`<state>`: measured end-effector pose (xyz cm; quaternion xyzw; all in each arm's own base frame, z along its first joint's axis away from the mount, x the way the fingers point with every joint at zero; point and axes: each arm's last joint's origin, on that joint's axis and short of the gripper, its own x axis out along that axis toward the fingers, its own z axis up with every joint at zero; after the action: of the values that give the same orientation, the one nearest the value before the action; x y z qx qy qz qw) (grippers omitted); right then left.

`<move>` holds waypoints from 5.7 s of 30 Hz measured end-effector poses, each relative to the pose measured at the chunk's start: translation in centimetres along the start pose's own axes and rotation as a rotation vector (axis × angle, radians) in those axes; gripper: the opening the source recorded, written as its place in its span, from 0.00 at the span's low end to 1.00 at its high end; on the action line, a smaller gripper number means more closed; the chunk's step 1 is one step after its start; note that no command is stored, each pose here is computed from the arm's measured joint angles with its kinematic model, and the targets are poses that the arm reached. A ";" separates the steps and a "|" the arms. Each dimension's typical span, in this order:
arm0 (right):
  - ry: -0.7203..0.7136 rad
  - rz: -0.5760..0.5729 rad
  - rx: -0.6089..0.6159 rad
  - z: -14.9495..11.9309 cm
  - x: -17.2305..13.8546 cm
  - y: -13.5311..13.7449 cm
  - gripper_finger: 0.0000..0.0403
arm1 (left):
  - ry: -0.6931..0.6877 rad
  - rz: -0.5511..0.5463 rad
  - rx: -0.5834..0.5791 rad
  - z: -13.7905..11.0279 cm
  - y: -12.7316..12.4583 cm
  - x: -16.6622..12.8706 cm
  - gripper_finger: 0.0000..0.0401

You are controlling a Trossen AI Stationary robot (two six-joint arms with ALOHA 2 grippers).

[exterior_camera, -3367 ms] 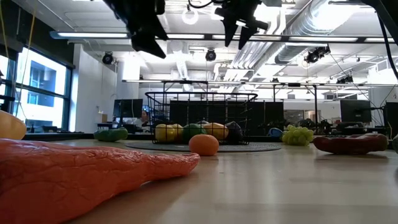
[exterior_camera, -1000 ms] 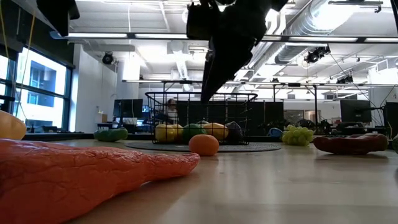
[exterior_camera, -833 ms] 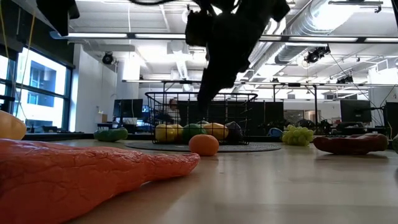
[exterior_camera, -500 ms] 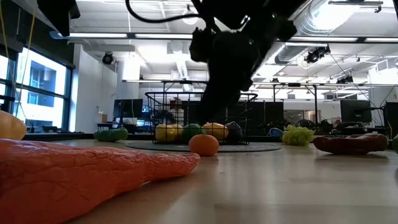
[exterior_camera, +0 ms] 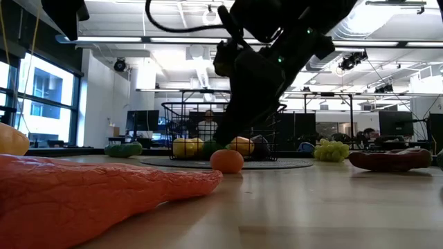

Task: Build produce basket
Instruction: Put the orange into the basket, then put the left yellow mango into the basket

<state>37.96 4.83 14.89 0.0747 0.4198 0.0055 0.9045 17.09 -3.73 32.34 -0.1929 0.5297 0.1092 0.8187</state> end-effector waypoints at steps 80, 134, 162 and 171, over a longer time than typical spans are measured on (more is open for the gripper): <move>-0.301 -0.388 0.457 4.1 -16.5 -13.9 0.35 | -0.094 0.138 0.032 0.8 0.9 0.1 0.98; -0.131 -0.349 0.530 5.0 -18.4 -13.3 0.65 | 0.083 0.027 -0.250 1.7 -1.0 3.1 0.98; -0.009 -0.267 0.429 4.4 -17.1 -7.8 0.65 | 0.083 -0.009 -0.303 -0.5 -9.1 8.3 0.98; 0.008 -0.267 0.420 4.2 -17.1 -7.8 0.65 | 0.125 0.072 -0.333 -1.2 -10.9 12.4 0.98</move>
<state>29.71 -4.69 29.41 0.2048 0.4216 -0.2011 0.8602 25.42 -14.41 22.77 -0.3133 0.5607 0.2125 0.7364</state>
